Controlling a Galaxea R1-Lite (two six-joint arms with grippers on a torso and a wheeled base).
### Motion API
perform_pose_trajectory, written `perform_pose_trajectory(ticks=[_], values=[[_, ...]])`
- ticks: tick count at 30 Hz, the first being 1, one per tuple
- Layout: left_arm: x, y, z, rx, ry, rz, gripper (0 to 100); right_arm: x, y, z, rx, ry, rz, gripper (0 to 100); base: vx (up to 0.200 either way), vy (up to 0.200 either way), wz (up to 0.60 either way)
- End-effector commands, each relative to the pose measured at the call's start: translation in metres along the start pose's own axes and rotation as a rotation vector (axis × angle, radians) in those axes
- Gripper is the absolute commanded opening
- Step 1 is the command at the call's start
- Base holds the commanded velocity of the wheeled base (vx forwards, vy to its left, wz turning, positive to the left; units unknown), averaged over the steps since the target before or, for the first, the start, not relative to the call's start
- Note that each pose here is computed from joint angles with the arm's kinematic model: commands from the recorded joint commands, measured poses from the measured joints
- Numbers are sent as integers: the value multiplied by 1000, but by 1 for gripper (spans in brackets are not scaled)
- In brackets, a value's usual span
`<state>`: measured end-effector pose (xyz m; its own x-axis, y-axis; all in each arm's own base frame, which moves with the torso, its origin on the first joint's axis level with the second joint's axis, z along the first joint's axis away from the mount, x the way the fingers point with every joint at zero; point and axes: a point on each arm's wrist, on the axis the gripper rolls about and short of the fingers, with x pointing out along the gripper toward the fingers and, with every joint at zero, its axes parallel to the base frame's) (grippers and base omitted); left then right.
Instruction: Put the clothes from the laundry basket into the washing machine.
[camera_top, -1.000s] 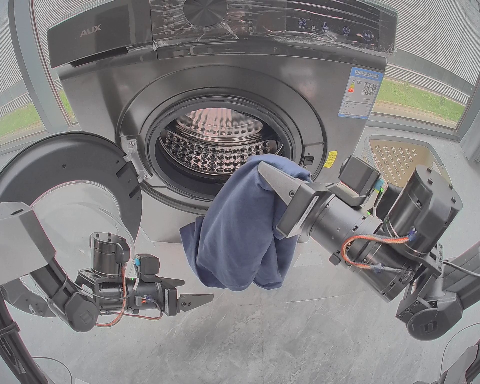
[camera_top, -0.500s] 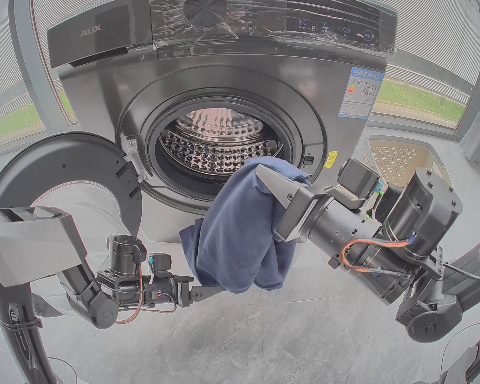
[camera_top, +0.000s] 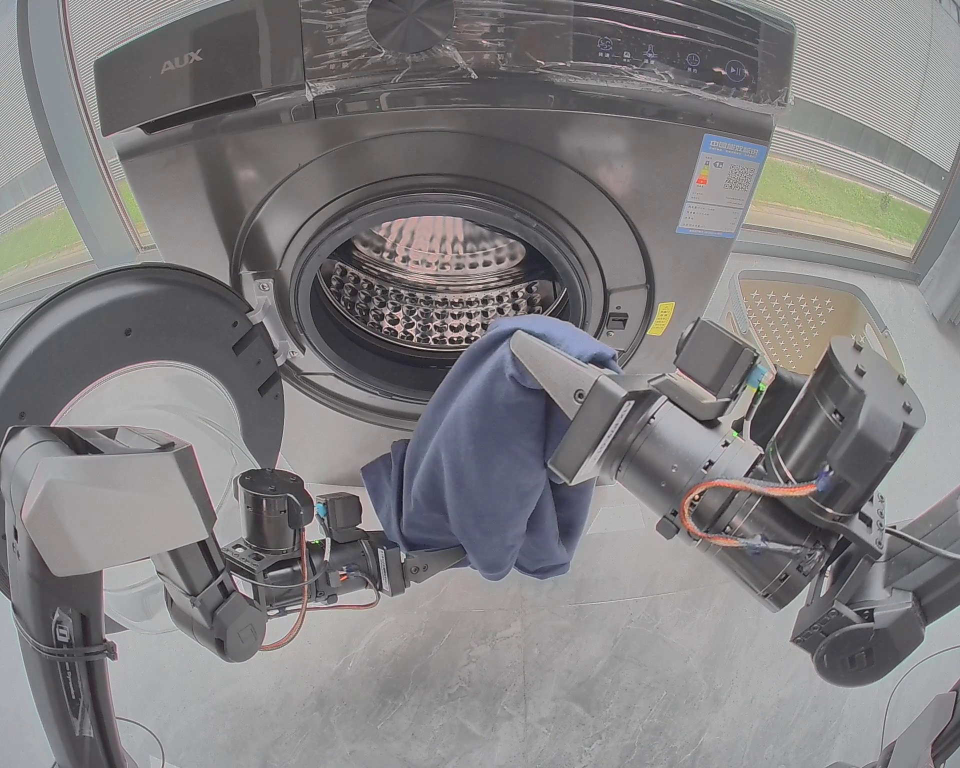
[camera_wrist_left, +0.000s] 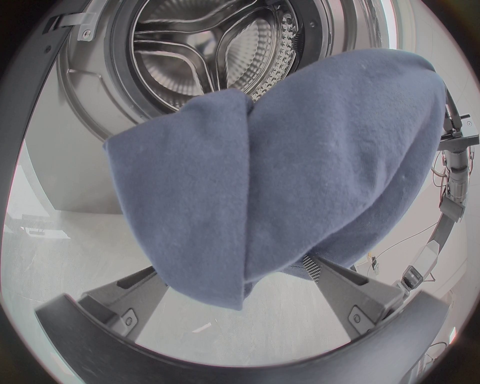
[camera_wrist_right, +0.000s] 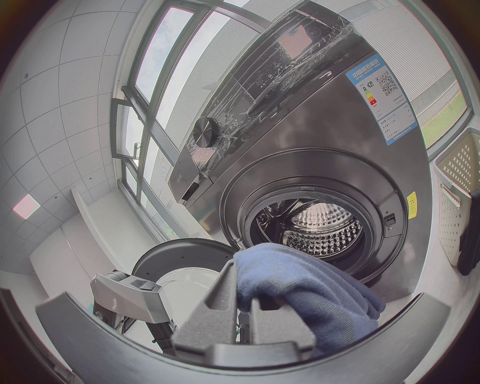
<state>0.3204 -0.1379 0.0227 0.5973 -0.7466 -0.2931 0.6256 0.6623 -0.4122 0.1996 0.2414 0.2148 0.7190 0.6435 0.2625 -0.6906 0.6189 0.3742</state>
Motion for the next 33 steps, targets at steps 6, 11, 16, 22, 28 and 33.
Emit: perform_pose_trajectory(ticks=[6, 11, 16, 22, 28, 33], values=[[4, -2, -1, 19, -51, -8, 0, 0, 0, -2, 0, 6, 0, 0, 0, 0, 0], [2, -8, 1, -1, -91, -32, 0, 1, 0, -3, 0, 0, 2, 0, 0, 0, 0], [-13, -14, -5, 1, -111, -38, 0, 1, -1, -5, -3, 7, 0, 0, 0, 0, 0], [-59, -49, 0, 29, -109, -68, 0, 3, -14, -21, -28, 59, -58, 0, 0, 0, 0], [-119, -99, 15, 88, -198, -164, 0, 4, -28, -41, -53, 120, -99, 0, 0, 0, 0], [-157, -132, 22, 135, -284, -272, 0, 6, -33, -48, -58, 142, -113, 0, 0, 0, 0]])
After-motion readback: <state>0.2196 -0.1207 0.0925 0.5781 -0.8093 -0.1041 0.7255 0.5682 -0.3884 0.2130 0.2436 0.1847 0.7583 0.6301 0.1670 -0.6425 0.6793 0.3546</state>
